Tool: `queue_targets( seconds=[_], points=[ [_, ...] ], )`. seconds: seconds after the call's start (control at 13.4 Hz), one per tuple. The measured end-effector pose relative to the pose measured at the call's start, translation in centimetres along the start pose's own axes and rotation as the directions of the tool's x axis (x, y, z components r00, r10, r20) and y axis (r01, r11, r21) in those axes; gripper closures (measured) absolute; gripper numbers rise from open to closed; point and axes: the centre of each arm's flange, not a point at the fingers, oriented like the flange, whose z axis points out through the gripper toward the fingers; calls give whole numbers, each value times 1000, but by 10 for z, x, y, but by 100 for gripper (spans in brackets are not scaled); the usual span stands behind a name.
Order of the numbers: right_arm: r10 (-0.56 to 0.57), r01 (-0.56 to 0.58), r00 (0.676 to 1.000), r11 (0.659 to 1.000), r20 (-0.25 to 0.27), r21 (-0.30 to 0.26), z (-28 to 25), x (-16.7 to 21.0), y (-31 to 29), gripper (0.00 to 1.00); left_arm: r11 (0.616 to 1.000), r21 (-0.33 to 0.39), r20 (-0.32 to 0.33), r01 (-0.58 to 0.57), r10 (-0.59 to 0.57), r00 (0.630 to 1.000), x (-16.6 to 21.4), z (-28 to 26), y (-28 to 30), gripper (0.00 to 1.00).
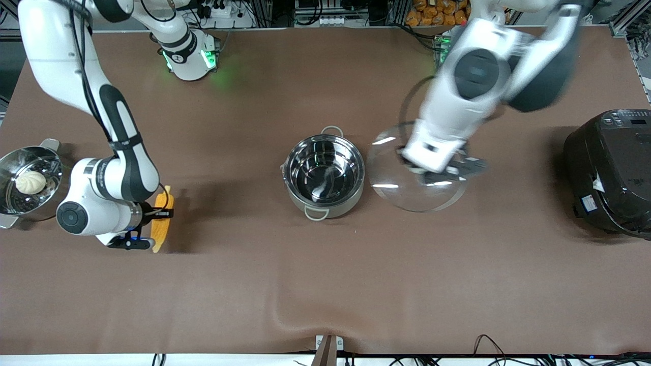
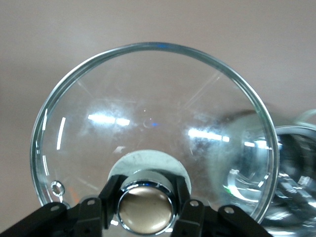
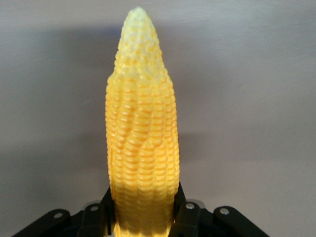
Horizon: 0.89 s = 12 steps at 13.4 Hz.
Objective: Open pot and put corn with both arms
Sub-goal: 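Lift the lid with the left gripper while the right gripper grasps the corn, then carry the corn over the open pot with the right gripper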
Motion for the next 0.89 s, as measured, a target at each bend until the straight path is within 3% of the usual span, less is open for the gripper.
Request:
queue_targets(
  seconds=[0.15, 0.3, 0.45, 0.67, 0.89],
  points=[
    [-105, 105, 995, 994, 2, -11, -46, -22, -69, 54, 1000, -7, 3, 5, -5, 1000, 26, 35, -56, 50],
    [-245, 244, 969, 969, -29, -37, -79, -49, -161, 54, 1000, -25, -17, 9, -10, 1000, 39, 82, -89, 50],
    [-410, 403, 910, 910, -61, -98, -93, -86, -270, 54, 999, -37, -30, 14, -15, 999, 39, 131, -111, 50],
    [-585, 556, 809, 792, -53, -252, -84, -140, -375, 60, 999, -46, -40, 19, -21, 999, 27, 184, -126, 50],
    [-643, 609, 765, 740, -35, -285, -68, -157, -412, 60, 998, -59, -57, 32, -35, 998, 19, 222, -137, 50]
  ],
)
